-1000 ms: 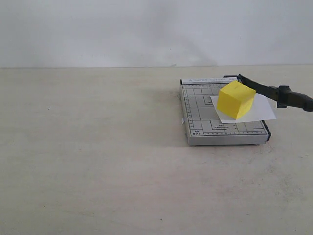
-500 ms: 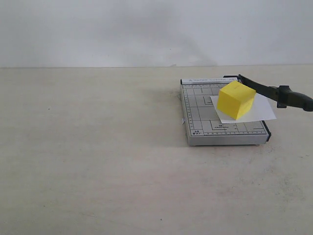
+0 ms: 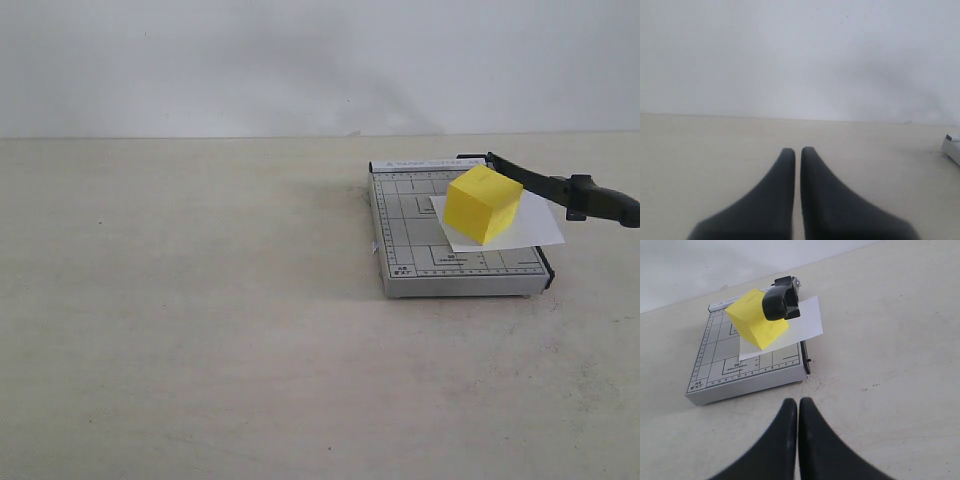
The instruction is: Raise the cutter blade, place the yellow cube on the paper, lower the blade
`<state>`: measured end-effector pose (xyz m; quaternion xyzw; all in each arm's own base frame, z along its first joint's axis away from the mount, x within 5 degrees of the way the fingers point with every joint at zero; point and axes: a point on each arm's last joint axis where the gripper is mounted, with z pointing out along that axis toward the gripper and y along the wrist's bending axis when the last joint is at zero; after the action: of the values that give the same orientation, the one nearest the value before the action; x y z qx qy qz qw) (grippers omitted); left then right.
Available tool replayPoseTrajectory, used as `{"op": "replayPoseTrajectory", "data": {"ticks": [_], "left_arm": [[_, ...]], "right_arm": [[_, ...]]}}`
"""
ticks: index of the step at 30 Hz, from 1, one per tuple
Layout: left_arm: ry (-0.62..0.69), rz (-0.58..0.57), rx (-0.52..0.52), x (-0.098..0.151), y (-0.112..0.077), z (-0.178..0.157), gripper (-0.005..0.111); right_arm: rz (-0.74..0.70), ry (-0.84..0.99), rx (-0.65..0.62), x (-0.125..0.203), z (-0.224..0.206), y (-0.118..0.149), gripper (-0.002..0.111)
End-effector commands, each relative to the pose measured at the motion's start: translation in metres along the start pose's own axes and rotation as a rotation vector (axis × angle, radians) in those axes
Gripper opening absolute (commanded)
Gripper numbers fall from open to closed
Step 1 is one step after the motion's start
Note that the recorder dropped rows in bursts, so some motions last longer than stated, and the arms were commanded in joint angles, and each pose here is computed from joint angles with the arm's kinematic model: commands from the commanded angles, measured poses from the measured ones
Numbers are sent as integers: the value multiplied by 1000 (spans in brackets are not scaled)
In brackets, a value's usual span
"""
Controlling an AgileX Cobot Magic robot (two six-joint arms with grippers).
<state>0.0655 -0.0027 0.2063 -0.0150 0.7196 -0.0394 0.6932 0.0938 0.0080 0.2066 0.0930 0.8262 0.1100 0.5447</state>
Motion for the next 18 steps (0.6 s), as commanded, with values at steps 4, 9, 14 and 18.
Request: {"op": "replayPoseTrajectory", "data": {"ticks": [4, 9, 14, 18], "left_arm": [[-100, 17, 10, -6, -1, -10, 4], [-51, 146, 23, -1, -2, -9, 4], [145, 238, 96, 17, -7, -11, 4], [150, 326, 76, 19, -4, -10, 4]], "right_arm": [[1, -2, 1, 0, 0, 0, 1], [1, -2, 1, 0, 0, 0, 1], [1, -2, 1, 0, 0, 0, 1], [1, -2, 1, 0, 0, 0, 1]]}}
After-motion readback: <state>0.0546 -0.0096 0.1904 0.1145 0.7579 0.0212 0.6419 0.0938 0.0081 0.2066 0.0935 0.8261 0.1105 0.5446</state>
